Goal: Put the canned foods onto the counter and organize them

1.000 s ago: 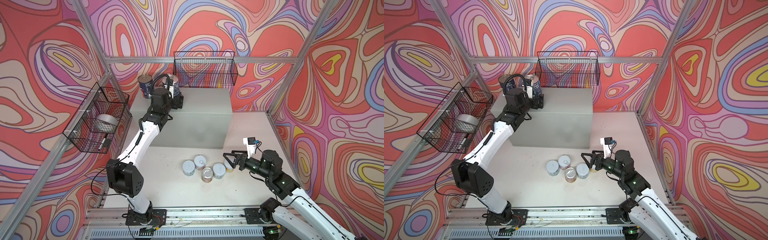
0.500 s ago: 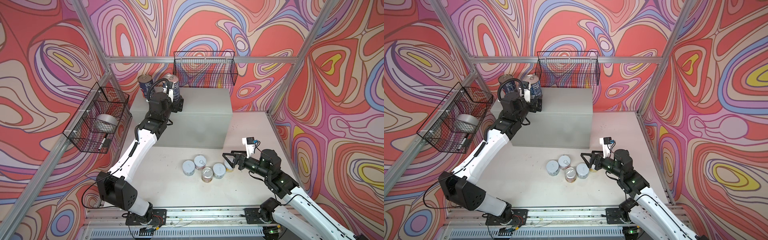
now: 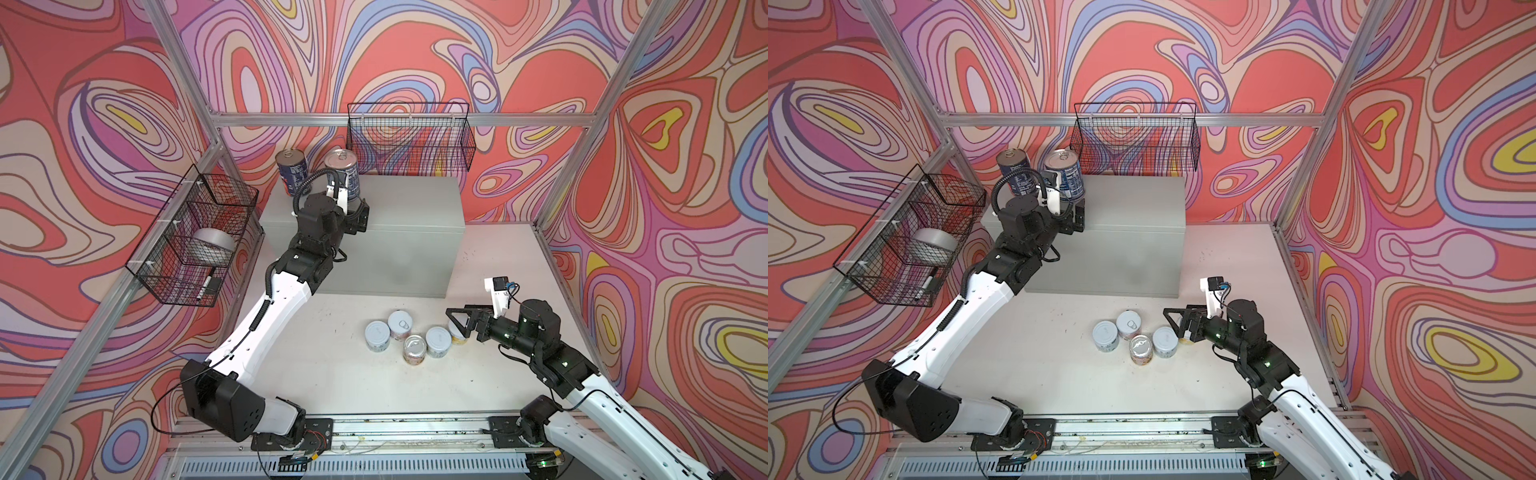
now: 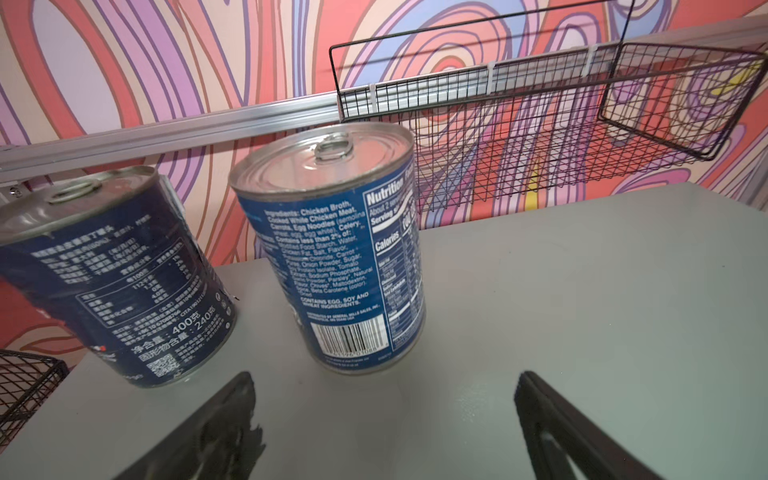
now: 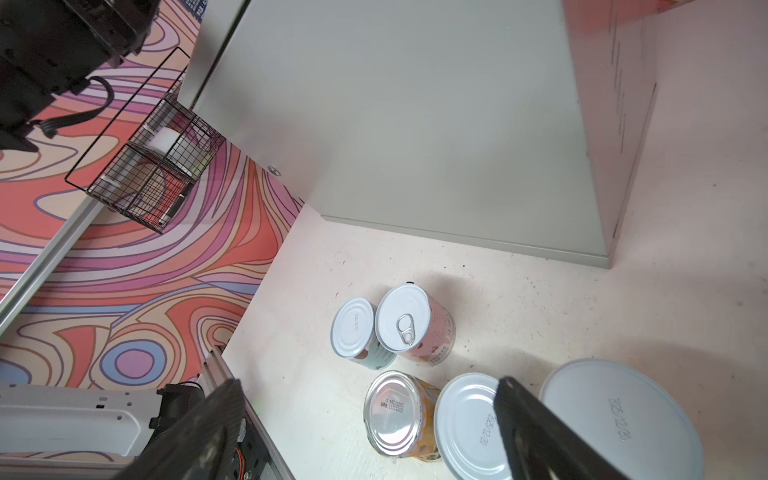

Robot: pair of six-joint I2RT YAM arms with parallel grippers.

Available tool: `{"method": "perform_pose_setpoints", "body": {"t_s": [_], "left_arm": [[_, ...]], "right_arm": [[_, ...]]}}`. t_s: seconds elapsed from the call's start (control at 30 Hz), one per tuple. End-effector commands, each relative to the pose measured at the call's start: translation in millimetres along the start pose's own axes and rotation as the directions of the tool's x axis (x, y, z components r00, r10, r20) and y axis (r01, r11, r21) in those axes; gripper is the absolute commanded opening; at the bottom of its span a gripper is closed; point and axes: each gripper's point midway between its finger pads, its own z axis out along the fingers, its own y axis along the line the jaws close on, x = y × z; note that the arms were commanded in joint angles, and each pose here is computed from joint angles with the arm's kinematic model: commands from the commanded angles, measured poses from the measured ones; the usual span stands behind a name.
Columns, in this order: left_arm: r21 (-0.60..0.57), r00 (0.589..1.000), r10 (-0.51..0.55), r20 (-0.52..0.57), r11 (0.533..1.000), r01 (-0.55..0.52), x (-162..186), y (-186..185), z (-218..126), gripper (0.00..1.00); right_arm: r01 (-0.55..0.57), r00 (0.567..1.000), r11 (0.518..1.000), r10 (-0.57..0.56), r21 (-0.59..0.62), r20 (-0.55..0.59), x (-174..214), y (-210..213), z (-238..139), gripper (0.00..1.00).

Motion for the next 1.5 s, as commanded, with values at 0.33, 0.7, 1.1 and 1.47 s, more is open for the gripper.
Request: {"method": "perform_pose_setpoints", "body": {"t_s": [0.33, 0.7, 1.1, 1.47], "left_arm": [[0.025, 0.994, 0.018, -0.103, 1.0, -0.016, 26.1, 1.7, -55.7, 1.0], [0.237, 0.966, 0.086, -0.246, 0.971, -0.027, 55.0, -14.8, -123.8, 1.0], [0.326, 0.954, -0.072, -0.291, 0.93, 0.17, 107.2, -33.0, -162.8, 1.0], [0.381, 0.93, -0.114, -0.349, 0.889, 0.252, 145.9, -51.9, -164.7, 1.0]], "right_arm": [[-0.004, 0.994, 0.976, 0.029, 0.216, -0.11, 38.5, -50.6, -0.3, 0.97], [0.073, 0.973, 0.898, 0.032, 0.434, -0.228, 45.6, -91.5, 6.2, 0.96], [-0.034, 0.97, 0.851, 0.154, 0.524, -0.187, 54.4, -115.5, 23.8, 0.96], [-0.091, 0.956, 0.799, 0.236, 0.595, -0.171, 61.3, -130.5, 30.2, 0.96]]}}
